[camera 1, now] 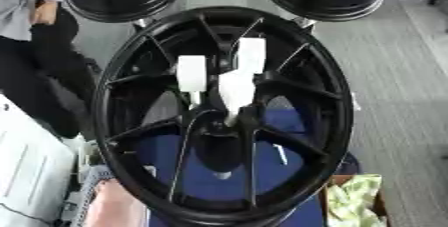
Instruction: Pull the pin out of the wheel hub.
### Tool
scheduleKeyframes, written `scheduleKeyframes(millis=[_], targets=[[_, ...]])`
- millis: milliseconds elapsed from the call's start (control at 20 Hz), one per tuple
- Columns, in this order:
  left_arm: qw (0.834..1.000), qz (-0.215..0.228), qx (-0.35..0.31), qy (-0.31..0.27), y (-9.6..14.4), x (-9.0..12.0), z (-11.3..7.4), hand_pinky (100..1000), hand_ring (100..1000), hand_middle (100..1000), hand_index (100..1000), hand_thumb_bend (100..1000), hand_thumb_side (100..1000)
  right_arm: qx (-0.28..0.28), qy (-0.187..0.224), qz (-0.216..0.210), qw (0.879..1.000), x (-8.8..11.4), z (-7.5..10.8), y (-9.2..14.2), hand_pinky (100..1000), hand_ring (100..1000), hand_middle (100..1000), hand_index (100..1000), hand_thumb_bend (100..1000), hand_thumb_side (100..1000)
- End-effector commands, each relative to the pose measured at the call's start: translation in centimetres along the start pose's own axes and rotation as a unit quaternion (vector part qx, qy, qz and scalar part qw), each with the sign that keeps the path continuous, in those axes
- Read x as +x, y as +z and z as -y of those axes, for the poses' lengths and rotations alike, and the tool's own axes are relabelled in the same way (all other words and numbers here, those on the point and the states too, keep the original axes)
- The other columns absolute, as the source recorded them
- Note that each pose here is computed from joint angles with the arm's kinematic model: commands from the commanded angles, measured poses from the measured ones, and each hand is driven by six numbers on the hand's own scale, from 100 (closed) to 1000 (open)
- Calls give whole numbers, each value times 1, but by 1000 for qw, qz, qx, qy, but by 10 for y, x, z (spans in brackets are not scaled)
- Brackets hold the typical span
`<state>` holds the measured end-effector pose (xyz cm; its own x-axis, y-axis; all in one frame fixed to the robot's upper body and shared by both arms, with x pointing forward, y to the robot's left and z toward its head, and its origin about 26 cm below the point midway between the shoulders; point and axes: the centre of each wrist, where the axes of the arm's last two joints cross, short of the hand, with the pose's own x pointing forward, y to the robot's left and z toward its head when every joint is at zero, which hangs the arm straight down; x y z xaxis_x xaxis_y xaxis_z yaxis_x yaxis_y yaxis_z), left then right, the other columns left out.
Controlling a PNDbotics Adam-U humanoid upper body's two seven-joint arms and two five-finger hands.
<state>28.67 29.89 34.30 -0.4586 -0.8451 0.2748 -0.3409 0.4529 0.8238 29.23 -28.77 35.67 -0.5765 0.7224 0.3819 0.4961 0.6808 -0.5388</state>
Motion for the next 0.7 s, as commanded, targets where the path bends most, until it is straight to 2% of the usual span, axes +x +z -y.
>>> scheduleKeyframes(millis=[50, 350, 700], targets=[[993, 3, -102, -64, -1, 8, -4, 749, 795, 732, 866, 428, 716, -3, 20, 18, 1000, 8, 9, -4, 887, 752, 790, 847, 100, 528], [956, 17, -278, -93, -6, 22, 13, 763, 796, 743, 874, 472, 714, 10, 20, 21, 1000, 11, 7, -5, 887, 751, 788, 846, 100, 529], [930, 17, -356, -95, -13, 38, 26, 766, 791, 746, 875, 487, 710, 18, 16, 20, 1000, 12, 4, -5, 887, 750, 787, 845, 100, 529]])
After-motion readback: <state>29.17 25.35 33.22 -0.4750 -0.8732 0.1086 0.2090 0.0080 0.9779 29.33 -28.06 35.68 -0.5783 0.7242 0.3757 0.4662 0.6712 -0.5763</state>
